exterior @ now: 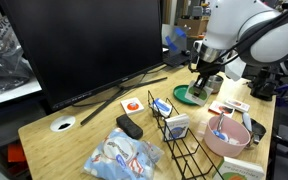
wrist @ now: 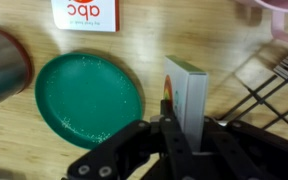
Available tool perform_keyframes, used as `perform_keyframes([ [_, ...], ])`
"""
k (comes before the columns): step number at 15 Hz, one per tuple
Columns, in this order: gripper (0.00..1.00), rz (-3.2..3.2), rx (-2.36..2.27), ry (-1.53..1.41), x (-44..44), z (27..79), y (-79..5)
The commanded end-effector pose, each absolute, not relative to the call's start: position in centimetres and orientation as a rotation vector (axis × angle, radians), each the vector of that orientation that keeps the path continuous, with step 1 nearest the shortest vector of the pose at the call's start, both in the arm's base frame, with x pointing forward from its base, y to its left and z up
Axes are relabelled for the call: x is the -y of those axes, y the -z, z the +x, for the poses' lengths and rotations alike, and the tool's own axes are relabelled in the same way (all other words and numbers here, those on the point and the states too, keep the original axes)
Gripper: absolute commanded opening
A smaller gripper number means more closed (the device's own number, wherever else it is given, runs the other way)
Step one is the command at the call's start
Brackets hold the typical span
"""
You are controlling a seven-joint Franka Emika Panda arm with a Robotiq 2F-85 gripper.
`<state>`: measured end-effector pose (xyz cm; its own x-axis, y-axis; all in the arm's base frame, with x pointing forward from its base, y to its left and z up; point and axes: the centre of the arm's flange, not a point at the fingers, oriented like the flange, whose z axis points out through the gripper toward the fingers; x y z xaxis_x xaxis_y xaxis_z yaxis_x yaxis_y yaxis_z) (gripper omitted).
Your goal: Move the book from right to left.
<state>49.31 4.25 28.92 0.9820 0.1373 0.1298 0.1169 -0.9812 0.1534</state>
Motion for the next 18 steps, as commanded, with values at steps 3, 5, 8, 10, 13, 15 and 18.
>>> perform_keyframes([
  [3,0.04,2.923,-0.093,-0.361,-6.7,49.5,-36.0],
  [5,0.04,2.915,-0.108,-0.424,-9.4,50.6,-38.4],
  [8,0.04,2.925,-0.166,-0.468,-15.2,51.9,-41.3],
  [10,0.04,2.933,-0.199,-0.485,-18.9,52.5,-42.4],
  [13,0.14,2.948,-0.233,-0.516,-20.1,51.2,-42.6],
  [15,0.14,2.951,-0.230,-0.503,-20.3,51.8,-42.2],
  [18,0.14,2.952,-0.220,-0.500,-19.9,52.0,-42.1],
])
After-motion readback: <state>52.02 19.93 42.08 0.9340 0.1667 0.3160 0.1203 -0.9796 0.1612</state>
